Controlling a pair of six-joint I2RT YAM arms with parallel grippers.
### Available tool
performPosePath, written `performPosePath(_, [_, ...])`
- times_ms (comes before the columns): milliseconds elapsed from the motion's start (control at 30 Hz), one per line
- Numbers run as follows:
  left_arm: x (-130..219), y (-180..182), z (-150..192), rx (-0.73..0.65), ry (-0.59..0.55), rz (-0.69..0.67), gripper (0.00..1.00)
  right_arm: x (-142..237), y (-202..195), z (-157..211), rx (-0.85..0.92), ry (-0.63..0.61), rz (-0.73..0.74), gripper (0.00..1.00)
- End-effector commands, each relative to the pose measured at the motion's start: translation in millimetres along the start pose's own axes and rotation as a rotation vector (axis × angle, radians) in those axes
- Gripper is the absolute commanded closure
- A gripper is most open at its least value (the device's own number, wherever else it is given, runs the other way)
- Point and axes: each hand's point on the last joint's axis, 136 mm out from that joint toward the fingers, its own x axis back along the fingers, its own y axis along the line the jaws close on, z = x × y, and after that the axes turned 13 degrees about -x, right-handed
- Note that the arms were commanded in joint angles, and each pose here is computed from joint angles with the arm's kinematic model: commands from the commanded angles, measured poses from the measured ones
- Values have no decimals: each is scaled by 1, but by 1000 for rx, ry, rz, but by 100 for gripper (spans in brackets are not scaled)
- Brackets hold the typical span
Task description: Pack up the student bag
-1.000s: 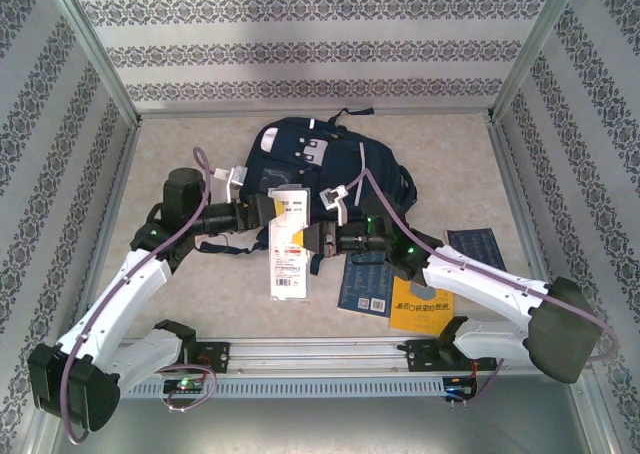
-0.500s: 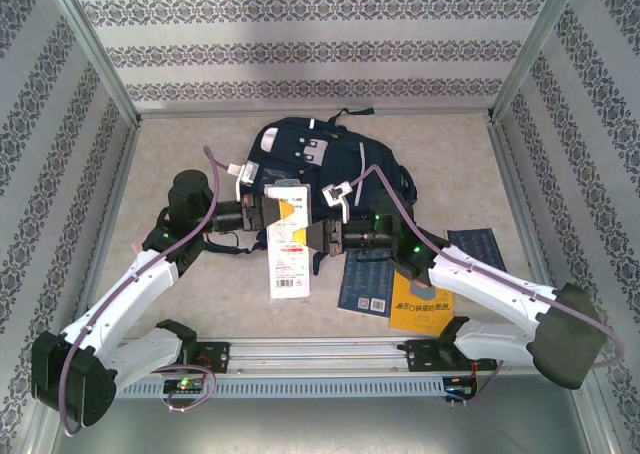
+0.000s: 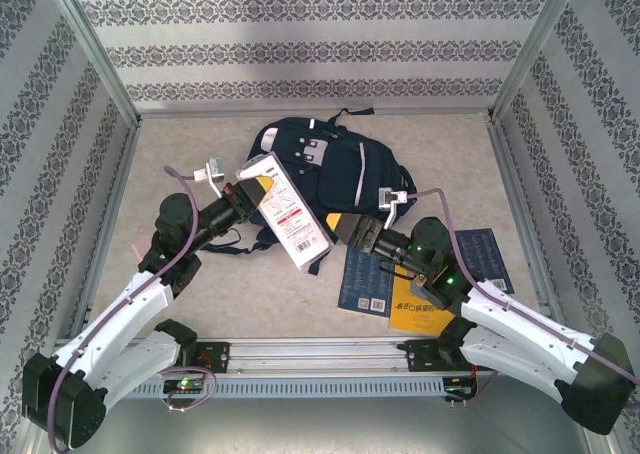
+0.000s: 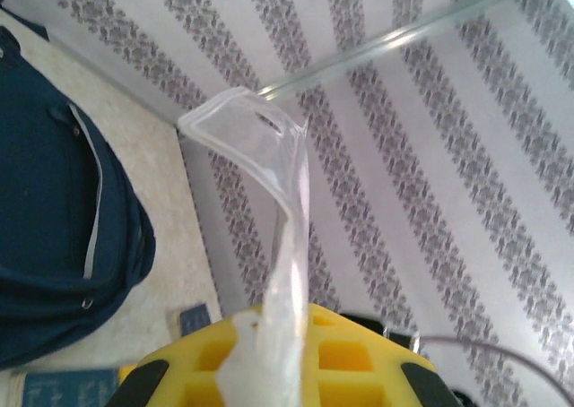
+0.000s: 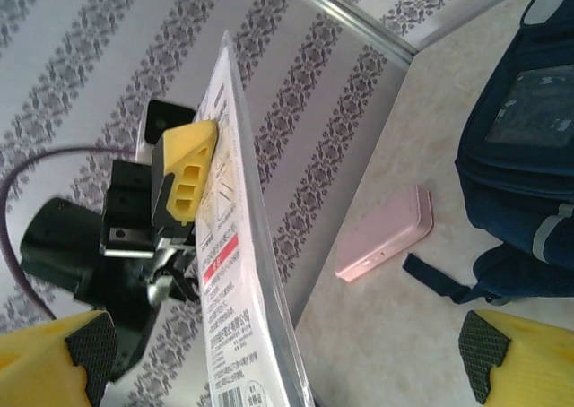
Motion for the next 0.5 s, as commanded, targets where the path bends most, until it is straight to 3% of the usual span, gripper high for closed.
performPosePath(0, [6, -23, -41, 47, -240, 40, 100, -2, 11, -15, -96, -85, -72, 2])
performPosePath(267, [-5, -25, -37, 79, -286, 36, 100, -22, 31, -17, -161, -82, -167, 4])
performPosePath(467, [-11, -20, -31, 59, -291, 10, 100, -35, 50, -18, -185, -79, -258, 23])
